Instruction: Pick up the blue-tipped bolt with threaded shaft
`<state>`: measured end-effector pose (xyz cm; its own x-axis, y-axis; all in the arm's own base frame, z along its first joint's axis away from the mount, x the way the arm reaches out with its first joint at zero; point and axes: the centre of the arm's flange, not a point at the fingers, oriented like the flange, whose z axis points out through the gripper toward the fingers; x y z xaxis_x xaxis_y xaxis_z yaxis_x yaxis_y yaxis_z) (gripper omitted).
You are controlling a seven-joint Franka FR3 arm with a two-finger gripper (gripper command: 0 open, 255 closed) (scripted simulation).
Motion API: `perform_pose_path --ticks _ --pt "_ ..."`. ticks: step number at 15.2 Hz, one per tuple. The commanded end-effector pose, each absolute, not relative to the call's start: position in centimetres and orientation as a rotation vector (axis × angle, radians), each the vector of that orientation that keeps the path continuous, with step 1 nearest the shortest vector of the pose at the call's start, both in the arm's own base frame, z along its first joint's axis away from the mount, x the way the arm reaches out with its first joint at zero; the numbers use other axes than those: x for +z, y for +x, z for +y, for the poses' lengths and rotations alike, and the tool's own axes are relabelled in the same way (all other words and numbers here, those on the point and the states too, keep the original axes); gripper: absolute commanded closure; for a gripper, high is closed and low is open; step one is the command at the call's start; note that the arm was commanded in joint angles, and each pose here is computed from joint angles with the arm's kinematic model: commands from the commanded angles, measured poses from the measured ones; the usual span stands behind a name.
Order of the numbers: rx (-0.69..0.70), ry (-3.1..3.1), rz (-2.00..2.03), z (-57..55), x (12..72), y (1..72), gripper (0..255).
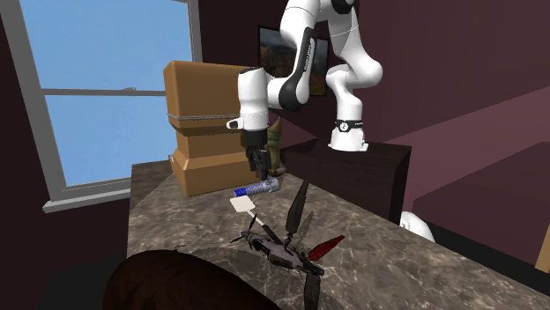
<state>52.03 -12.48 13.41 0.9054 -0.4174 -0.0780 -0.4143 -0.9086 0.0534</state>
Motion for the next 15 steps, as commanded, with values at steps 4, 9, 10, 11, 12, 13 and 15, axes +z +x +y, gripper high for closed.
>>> perform_pose_path --ticks 4,9,10,11,12,13,15 --pt "-0.14 3.028 -0.67 -12.7 10.5 52.3 0" --pt "-0.14 3.028 -0.67 -12.7 8.6 52.3 0" --pt "-0.14 3.028 -0.67 -12.7 8.6 52.2 255" --pt "-0.14 3.028 -0.67 -12.7 8.6 52.3 255" --pt "-0.14 3.028 -0.67 -12.7 8.6 52.2 255" --pt "-0.14 3.028 -0.67 -12.7 8.6 52.2 255" --pt "-0.14 3.028 -0.67 -12.7 8.6 52.2 255"
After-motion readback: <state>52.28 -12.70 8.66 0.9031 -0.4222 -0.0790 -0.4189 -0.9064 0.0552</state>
